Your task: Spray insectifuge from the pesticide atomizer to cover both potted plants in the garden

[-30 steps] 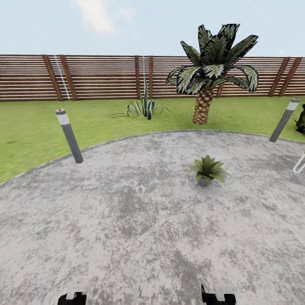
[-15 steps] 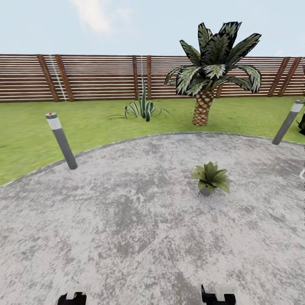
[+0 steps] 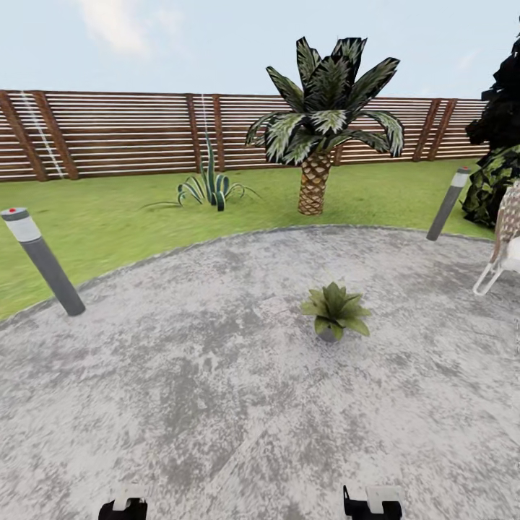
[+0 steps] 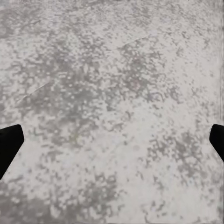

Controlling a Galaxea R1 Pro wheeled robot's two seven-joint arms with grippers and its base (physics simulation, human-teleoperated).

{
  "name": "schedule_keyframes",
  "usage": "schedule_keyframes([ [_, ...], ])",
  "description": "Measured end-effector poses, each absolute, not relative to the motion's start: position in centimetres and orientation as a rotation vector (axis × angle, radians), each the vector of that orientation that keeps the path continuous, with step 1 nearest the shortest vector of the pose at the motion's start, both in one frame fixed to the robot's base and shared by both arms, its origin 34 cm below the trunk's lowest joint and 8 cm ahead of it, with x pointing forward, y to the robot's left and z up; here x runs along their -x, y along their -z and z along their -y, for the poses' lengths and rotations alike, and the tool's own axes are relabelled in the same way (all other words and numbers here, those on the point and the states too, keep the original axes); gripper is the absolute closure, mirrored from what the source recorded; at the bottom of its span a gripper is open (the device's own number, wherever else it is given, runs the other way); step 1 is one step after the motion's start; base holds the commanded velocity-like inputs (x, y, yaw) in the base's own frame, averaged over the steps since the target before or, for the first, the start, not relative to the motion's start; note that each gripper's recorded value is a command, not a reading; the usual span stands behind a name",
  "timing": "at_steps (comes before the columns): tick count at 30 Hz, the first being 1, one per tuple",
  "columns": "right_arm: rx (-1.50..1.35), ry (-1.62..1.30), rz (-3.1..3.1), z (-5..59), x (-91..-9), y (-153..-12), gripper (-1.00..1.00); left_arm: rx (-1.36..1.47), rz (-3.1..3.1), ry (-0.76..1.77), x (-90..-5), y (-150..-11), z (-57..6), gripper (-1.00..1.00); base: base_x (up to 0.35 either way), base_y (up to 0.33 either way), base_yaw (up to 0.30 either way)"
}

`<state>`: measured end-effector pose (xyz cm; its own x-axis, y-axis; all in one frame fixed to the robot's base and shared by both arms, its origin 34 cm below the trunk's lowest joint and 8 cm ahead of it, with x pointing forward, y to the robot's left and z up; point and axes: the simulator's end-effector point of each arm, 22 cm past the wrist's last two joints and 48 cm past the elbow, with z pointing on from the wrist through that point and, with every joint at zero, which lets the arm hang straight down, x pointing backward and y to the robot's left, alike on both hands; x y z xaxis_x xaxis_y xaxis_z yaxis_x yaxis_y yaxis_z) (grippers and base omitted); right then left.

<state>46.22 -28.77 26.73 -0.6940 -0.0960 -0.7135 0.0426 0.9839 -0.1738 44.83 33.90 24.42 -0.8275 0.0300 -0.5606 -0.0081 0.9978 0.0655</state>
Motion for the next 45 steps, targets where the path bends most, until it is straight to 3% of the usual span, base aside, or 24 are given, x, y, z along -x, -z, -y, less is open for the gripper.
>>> schedule_keyframes([
  [16, 0.037, 0.225, -2.328, 28.78, -46.22, -26.7, -1.0, -0.015, -2.545, -0.087, -44.82, -24.39, -33.9, 1.0, 0.03, 0.0, -0.275],
  [29, 0.037, 0.225, -2.327, 28.72, -46.23, -26.73, -1.0, -0.015, -2.544, -0.086, -44.84, -24.43, -33.9, 1.0, 0.306, 0.0, -0.261],
  [35, 0.037, 0.224, -2.327, 28.67, -46.23, -26.73, -1.0, -0.016, -2.544, -0.086, -44.82, -24.42, -33.9, 1.0, 0.339, -0.038, -0.059],
  [45, 0.037, 0.223, -2.326, 28.66, -46.3, -26.78, -1.0, -0.016, -2.542, -0.086, -44.9, -24.47, -33.9, 1.0, 0.019, -0.002, -0.16],
])
